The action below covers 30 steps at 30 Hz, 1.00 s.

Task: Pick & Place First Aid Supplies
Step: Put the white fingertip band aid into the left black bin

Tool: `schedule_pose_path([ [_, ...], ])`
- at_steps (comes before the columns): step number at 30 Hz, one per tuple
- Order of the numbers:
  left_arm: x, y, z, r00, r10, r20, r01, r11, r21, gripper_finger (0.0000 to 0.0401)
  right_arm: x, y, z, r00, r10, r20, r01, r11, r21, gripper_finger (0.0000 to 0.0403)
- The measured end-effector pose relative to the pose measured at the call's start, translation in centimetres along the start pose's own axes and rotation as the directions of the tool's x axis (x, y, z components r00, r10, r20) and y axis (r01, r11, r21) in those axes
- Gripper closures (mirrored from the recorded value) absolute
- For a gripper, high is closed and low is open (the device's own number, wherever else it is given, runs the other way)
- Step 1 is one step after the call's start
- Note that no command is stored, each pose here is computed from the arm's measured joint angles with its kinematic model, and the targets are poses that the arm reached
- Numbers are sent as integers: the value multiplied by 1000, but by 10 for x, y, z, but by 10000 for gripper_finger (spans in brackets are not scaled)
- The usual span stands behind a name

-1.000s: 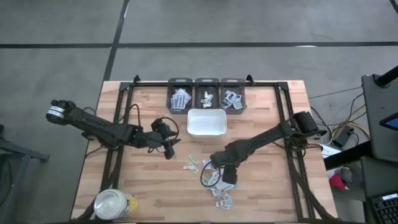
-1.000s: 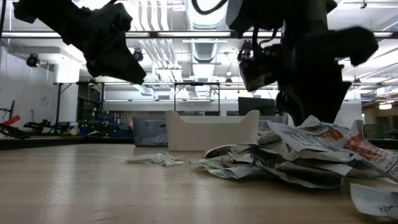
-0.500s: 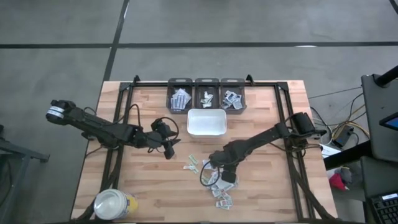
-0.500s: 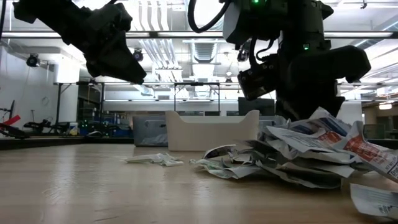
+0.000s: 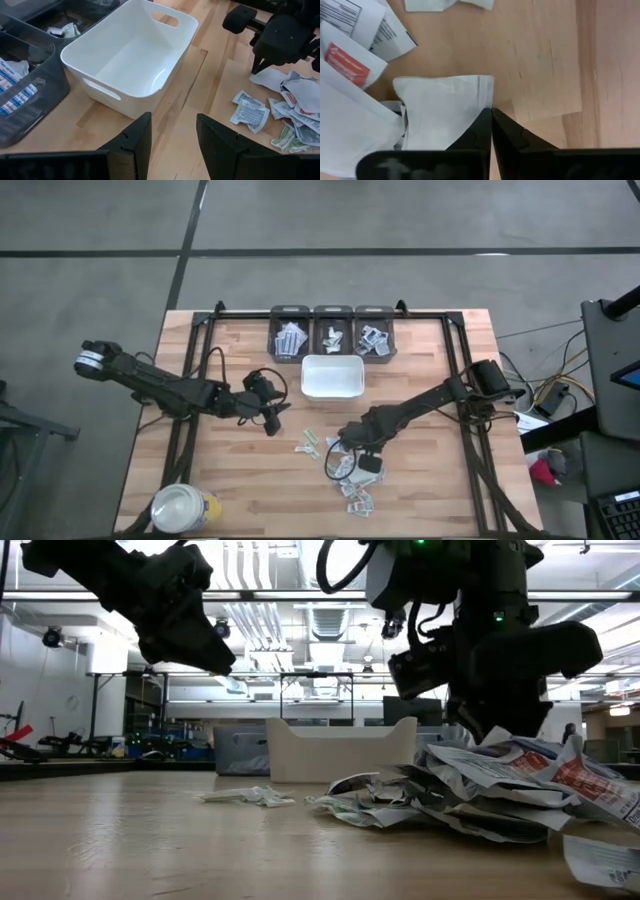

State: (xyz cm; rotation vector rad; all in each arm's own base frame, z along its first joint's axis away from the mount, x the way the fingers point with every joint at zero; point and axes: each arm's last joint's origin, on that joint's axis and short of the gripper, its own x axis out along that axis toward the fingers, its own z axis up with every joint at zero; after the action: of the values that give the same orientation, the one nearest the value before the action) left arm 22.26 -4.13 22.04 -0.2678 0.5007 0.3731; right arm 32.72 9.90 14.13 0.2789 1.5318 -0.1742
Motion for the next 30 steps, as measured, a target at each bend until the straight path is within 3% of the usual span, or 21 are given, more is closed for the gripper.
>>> schedule_pose_path([
  [22, 0, 0, 0, 1000, 0, 0, 0, 1000, 0, 252, -4, -12, -15, 997, -69, -35, 69, 998, 0, 393],
  [30, 0, 0, 0, 1000, 0, 0, 0, 1000, 0, 252, 0, -14, -19, 996, -69, -52, 69, 998, 0, 338],
])
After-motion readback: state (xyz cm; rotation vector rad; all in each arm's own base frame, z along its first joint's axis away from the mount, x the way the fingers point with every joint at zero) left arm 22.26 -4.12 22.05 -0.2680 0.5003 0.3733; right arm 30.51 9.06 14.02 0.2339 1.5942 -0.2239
